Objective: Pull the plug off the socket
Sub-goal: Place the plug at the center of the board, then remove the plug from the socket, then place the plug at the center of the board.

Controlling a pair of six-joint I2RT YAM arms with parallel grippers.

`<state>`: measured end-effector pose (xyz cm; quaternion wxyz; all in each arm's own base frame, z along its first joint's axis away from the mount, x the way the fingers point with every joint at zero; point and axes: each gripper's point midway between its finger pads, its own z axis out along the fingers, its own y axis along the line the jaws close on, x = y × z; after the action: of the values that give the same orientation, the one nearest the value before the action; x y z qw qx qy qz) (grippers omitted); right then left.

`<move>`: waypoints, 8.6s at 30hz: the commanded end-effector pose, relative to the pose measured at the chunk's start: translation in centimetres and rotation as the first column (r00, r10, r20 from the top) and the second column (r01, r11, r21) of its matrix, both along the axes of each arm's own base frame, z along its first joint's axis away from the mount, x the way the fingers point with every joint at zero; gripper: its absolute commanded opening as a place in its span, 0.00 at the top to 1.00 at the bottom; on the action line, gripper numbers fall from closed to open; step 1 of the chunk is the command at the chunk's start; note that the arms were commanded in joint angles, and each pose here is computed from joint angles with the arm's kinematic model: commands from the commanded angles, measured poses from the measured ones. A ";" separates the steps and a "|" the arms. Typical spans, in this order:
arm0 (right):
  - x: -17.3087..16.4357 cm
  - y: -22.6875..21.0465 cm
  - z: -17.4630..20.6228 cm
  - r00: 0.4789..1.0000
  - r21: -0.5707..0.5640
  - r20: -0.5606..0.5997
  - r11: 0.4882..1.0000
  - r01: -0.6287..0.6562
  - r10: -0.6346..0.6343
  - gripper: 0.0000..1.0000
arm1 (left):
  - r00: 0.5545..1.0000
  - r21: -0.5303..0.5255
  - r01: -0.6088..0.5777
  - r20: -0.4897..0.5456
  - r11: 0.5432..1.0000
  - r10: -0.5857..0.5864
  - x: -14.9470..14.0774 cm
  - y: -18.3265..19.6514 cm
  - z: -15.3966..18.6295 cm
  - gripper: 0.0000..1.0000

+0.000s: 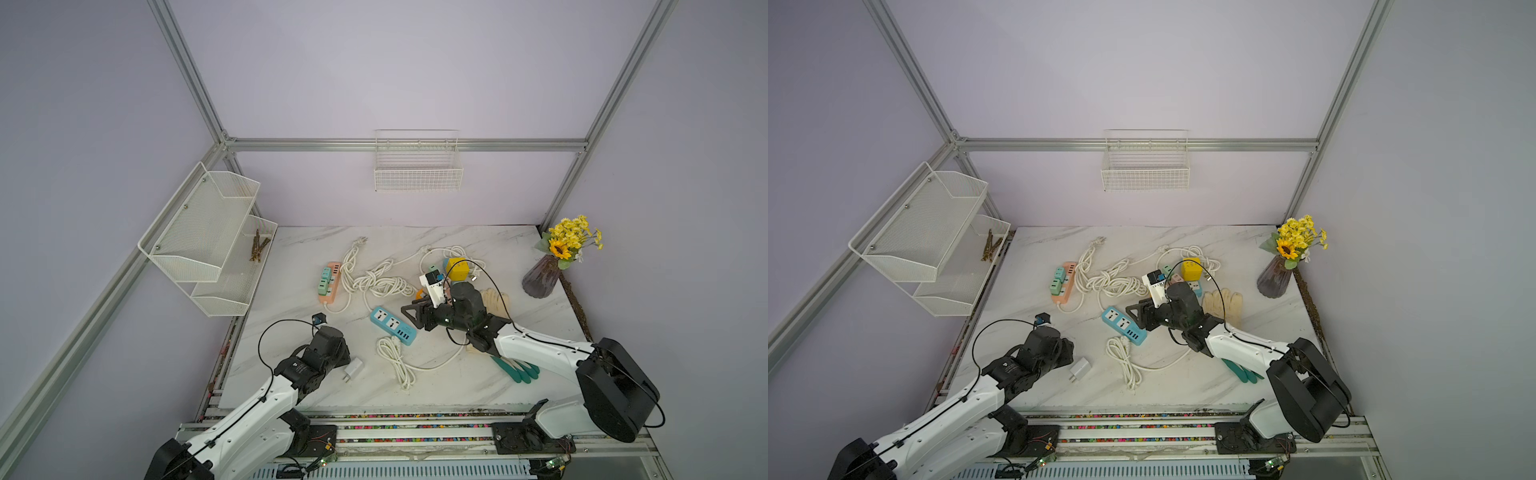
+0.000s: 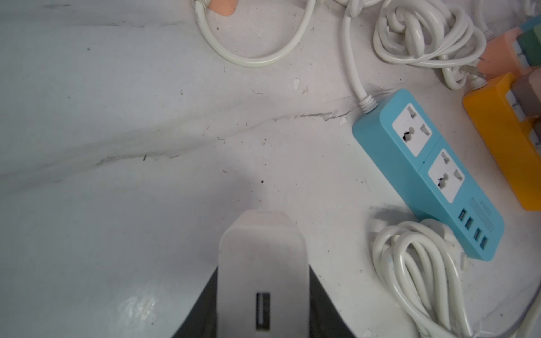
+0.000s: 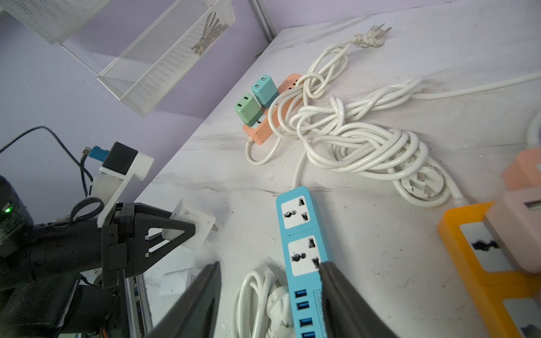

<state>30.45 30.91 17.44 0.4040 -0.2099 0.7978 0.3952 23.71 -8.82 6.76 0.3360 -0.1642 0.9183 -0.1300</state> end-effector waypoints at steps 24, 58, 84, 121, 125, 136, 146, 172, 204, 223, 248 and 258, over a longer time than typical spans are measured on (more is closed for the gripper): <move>0.4 -1.4 1.6 0.995 0.029 0.069 0.997 0.070 -0.072 0.41 | 0.957 -0.329 -0.050 0.256 0.943 0.140 0.9 0.5 6.8 0.24; 4.7 -12.7 -0.3 0.944 -0.582 0.207 0.744 0.329 -0.256 0.43 | 0.730 -0.129 0.575 0.526 0.808 -0.436 5.8 -16.5 10.3 0.17; 9.3 -11.1 -7.5 0.984 -0.808 -0.092 0.590 0.017 -0.154 0.50 | 0.773 -0.119 0.509 0.498 0.853 -0.392 6.7 -15.1 9.4 0.16; 3.0 -11.0 -9.1 0.938 -0.646 -0.211 0.760 0.077 -0.274 0.81 | 0.931 -0.522 0.319 0.015 0.791 -0.365 10.3 -24.6 0.2 0.50; 2.8 -10.9 -9.5 0.934 -0.642 -0.215 0.762 0.085 -0.285 0.80 | 0.930 -0.532 0.275 -0.065 0.801 -0.363 9.7 -24.9 -1.4 0.49; 2.7 -10.5 -10.7 0.931 -0.669 -0.205 0.737 0.092 -0.303 0.80 | 0.886 -0.550 0.283 -0.163 0.786 -0.434 8.2 -26.5 -4.4 0.49; 2.3 -9.3 -10.7 0.943 -0.687 -0.184 0.723 0.078 -0.276 0.80 | 0.874 -0.477 0.226 -0.285 0.850 -0.392 7.4 -25.1 -7.4 0.59; 3.1 -9.6 -10.0 0.926 -0.716 -0.092 0.670 0.194 -0.366 0.84 | 0.865 -0.356 0.160 -0.398 0.921 -0.304 7.5 -22.4 -11.6 0.75; 2.8 -10.4 -5.3 0.928 -0.565 -0.082 0.784 0.256 -0.363 0.86 | 0.857 -0.385 0.200 -0.376 0.901 -0.352 8.0 -23.0 -11.4 0.75; 1.1 -10.0 3.0 0.953 -0.302 0.061 0.904 0.302 -0.298 0.87 | 0.833 -0.452 0.517 0.071 0.727 -0.548 10.1 -23.7 0.5 0.64; -6.0 -1.7 7.6 0.946 0.290 0.022 0.904 -0.314 0.322 0.87 | 0.770 0.046 0.035 0.636 0.998 -0.056 9.0 -3.0 14.2 0.00; -8.8 5.3 -0.2 0.873 0.014 -0.149 0.884 -0.468 0.464 0.86 | 0.798 -0.044 -0.082 0.595 0.996 0.093 9.0 0.1 13.2 0.00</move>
<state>22.00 35.96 19.94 0.2574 -0.3487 0.7308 0.5274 32.59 -9.79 18.42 0.5932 -0.1219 0.7800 -0.1574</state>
